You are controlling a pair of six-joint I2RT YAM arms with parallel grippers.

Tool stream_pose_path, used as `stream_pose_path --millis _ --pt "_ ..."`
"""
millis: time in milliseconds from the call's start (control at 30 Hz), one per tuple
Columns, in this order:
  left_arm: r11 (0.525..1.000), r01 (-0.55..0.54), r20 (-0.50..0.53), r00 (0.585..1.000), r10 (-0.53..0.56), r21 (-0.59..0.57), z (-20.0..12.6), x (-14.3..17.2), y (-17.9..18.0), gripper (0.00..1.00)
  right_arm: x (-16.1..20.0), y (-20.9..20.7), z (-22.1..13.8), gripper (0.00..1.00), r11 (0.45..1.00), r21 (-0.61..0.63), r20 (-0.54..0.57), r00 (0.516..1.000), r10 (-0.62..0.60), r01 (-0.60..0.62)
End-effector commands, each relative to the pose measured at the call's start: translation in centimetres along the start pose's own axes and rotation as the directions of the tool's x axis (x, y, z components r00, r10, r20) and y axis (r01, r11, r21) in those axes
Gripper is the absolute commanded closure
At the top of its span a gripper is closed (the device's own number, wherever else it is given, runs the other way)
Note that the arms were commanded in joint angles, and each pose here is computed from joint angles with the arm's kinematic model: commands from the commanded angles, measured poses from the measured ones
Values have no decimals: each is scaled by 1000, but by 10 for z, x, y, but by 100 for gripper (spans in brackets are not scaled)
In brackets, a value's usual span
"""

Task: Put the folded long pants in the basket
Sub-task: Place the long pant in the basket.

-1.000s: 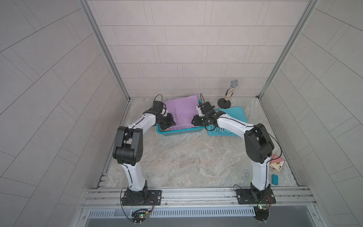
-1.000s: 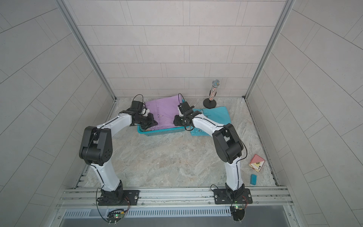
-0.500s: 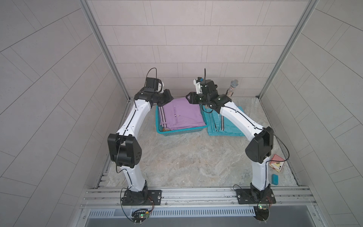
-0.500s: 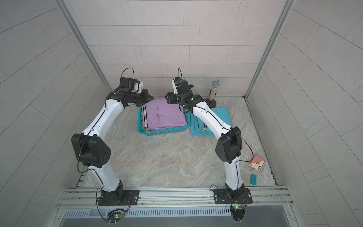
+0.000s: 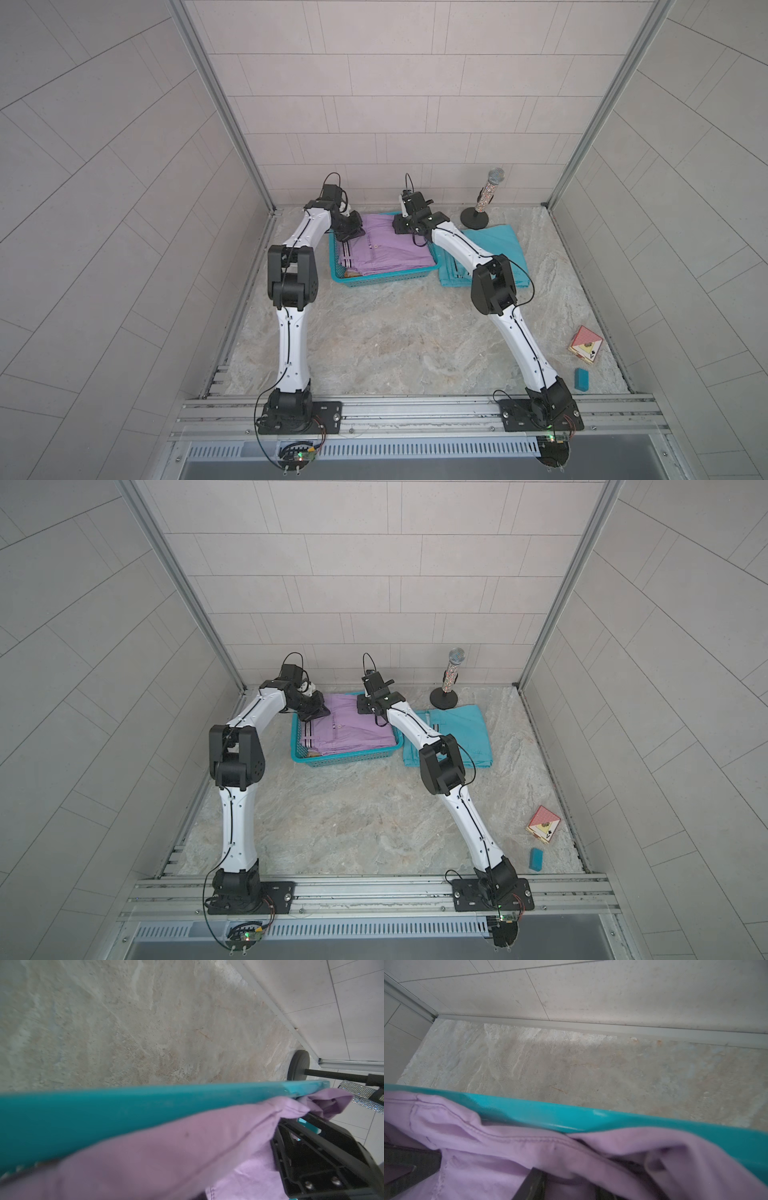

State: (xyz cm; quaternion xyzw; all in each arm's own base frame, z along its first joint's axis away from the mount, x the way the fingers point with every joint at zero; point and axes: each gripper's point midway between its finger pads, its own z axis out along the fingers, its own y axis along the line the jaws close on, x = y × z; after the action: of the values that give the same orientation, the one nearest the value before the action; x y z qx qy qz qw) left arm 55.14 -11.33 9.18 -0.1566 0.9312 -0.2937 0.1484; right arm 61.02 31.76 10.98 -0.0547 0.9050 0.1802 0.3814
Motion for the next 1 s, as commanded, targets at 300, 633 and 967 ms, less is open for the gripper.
stream_pose_path --millis 300,633,967 --pt "999 -39 64 997 37 29 -71 15 -37 73 -28 5 -95 54 1000 -4 24 999 26 -26" --pt "971 -155 261 960 104 182 -190 91 -86 15 -53 5 -262 23 987 -94 246 957 152 -133" --pt "976 -53 303 953 -14 212 -177 162 -27 4 77 -121 -273 8 873 32 240 851 467 -488"
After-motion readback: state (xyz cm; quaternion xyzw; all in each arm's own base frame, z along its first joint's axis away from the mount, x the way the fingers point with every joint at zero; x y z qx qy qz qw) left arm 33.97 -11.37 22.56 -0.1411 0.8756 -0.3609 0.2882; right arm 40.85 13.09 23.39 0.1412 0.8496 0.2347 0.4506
